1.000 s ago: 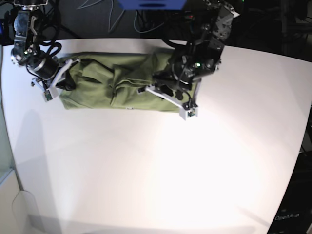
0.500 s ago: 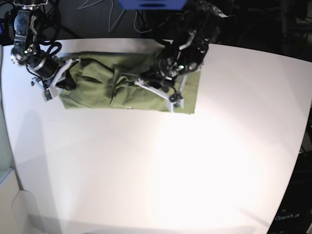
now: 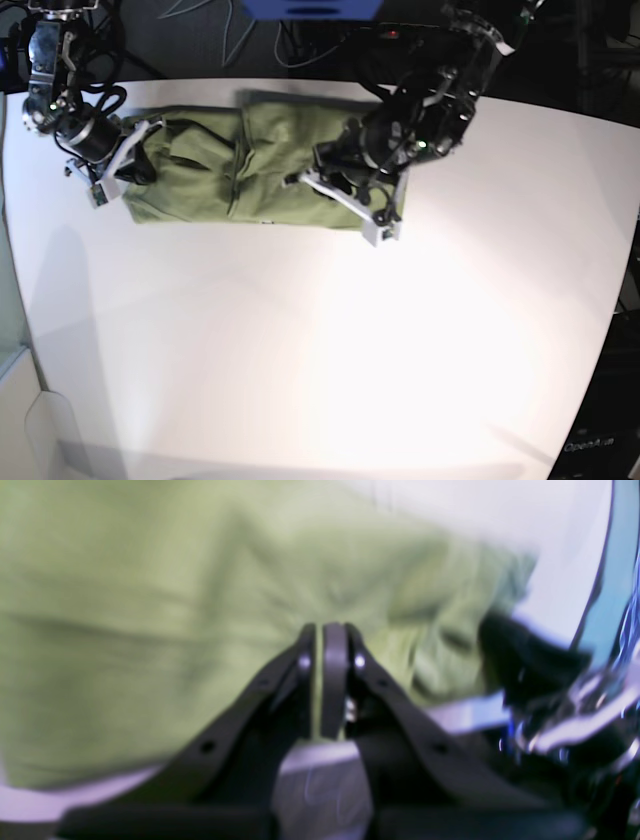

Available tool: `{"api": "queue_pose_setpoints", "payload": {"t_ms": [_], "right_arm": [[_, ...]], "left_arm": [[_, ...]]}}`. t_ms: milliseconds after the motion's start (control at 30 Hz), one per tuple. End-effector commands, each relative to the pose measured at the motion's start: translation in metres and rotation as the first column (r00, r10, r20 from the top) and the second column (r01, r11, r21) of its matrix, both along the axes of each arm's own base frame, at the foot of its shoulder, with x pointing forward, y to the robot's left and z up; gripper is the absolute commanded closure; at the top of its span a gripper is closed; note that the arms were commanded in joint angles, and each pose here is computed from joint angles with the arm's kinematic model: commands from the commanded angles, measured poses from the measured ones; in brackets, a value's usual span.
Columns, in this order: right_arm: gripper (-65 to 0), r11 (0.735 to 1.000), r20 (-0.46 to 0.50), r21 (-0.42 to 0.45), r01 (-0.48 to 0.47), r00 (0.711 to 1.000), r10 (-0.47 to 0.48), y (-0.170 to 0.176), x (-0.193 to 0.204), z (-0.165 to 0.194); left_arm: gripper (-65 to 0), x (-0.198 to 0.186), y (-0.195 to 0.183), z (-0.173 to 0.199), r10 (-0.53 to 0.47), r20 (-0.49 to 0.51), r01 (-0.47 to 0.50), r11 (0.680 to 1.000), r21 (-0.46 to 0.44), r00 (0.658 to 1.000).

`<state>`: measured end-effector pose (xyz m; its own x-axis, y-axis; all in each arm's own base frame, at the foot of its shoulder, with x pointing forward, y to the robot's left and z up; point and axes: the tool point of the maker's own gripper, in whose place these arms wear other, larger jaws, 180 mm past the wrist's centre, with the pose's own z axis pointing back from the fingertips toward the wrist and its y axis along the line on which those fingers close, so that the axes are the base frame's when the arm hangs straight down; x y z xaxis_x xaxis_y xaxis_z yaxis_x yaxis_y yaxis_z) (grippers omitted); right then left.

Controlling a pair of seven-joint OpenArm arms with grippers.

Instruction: Fold the T-shirt properly

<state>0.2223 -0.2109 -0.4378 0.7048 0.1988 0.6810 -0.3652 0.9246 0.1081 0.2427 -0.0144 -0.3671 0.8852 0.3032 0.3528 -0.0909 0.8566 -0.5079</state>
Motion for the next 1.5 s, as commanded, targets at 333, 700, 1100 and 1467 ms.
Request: {"api": "queue_pose_setpoints", "payload": {"t_ms": [333, 700, 1100, 1467], "right_arm": [[-0.3, 0.997, -0.084, -0.066, -0.030, 0.996, 0.024, -0.007, -0.015, -0.013], [-0.7, 0.996, -0.072, -0.083, -0.030, 0.997, 0.024, -0.014, -0.011, -0.008], [-13.1, 0.947, 0.061, -0.321, -0.005, 0.998, 0.026, -0.054, 0.013, 0.084], [-57.3, 0.964, 0.017, -0.242, 0.112, 0.994, -0.111, -0.041, -0.003, 0.070]], "left_arm": [[-2.3, 0.025, 0.074, -0.015, 0.202, -0.006, -0.201, 0.977, 0.074, 0.979], [-2.3, 0.015, 0.095, -0.070, 0.252, -0.143, -0.227, 0.958, 0.173, 0.957], [-2.3, 0.015, 0.101, -0.077, 0.260, -0.155, -0.228, 0.954, 0.195, 0.953], [-2.3, 0.016, 0.105, -0.074, 0.260, -0.147, -0.229, 0.953, 0.197, 0.954]]}}
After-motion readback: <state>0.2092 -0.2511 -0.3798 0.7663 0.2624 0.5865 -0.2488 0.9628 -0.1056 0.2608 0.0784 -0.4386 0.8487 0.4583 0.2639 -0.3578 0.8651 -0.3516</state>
